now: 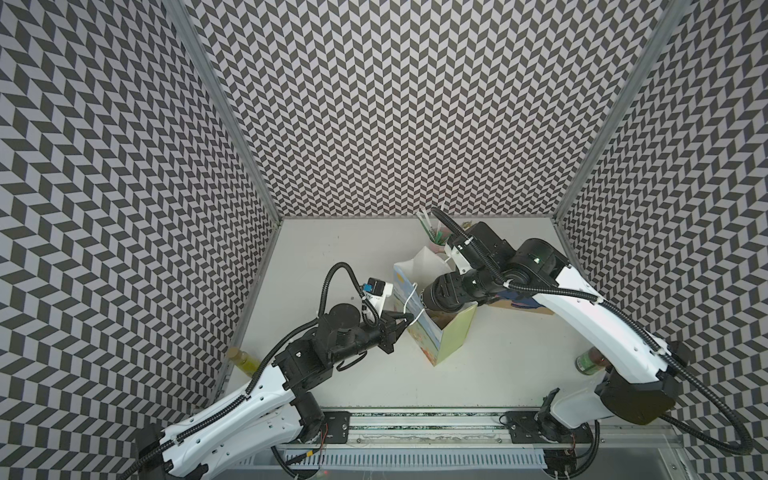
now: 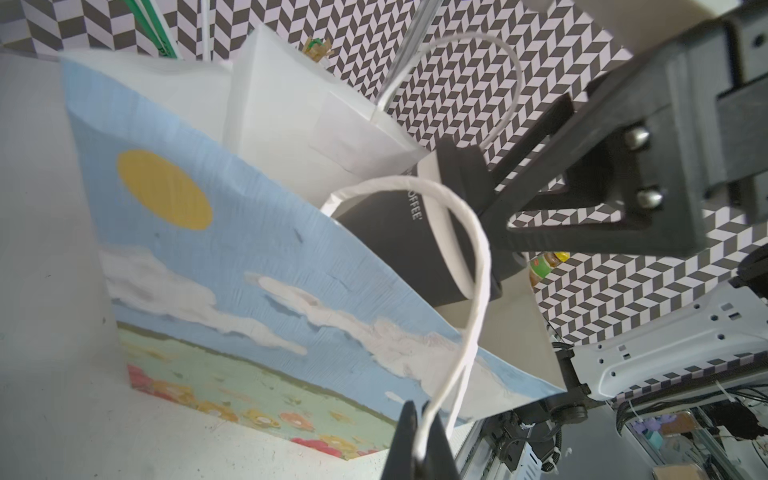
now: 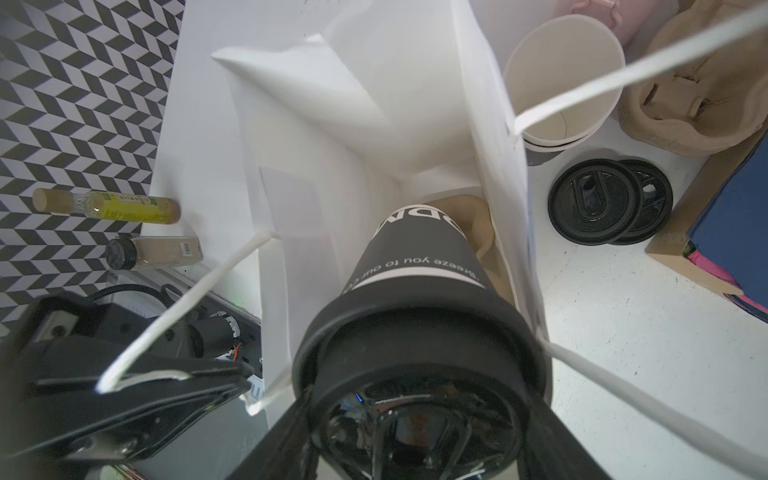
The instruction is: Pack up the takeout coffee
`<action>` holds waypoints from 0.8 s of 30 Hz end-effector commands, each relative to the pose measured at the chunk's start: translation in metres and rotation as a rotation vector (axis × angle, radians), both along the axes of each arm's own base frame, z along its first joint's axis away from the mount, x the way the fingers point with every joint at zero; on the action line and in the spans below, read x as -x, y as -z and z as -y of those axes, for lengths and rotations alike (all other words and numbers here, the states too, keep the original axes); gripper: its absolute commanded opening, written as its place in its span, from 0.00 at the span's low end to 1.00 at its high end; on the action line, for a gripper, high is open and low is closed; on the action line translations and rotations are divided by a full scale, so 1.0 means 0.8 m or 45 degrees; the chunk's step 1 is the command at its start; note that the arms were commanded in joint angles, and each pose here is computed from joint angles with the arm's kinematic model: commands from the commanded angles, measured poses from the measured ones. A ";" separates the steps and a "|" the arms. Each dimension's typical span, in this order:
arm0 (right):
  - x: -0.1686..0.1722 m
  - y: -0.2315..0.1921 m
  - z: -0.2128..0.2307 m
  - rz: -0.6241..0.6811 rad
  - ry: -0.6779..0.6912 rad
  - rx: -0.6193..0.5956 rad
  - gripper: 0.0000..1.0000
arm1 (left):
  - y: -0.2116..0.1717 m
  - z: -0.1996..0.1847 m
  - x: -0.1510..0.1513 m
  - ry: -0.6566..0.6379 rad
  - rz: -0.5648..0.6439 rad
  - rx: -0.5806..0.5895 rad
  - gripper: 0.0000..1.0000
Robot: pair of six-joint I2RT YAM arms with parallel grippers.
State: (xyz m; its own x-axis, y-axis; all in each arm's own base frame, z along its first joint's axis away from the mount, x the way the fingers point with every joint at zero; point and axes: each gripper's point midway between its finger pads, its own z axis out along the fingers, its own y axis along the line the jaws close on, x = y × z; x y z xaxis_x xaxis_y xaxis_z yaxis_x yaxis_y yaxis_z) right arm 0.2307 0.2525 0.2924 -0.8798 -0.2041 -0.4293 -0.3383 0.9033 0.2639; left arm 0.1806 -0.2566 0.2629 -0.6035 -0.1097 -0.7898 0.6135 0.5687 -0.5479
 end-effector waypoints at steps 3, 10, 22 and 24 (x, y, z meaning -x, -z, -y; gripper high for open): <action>0.010 -0.015 0.003 0.050 -0.030 -0.020 0.00 | 0.000 0.001 -0.003 -0.015 0.017 0.032 0.00; 0.018 0.007 -0.008 0.028 -0.075 0.047 0.00 | -0.007 0.007 -0.001 0.021 0.049 0.038 0.00; -0.001 0.048 -0.007 -0.066 -0.036 0.139 0.00 | -0.015 -0.041 -0.025 -0.172 0.191 -0.294 0.00; -0.007 0.049 -0.007 -0.074 -0.022 0.137 0.00 | -0.008 -0.046 -0.028 -0.193 0.198 -0.331 0.00</action>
State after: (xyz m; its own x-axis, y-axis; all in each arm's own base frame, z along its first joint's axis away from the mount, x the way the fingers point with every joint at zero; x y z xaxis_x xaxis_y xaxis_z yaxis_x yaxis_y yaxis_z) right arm 0.2298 0.2570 0.2551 -0.8984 -0.2645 -0.3505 -0.3446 0.9194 0.1897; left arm 0.1982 -0.2352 0.2839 -0.4830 -0.0512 -0.8741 0.6084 0.6983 -0.3771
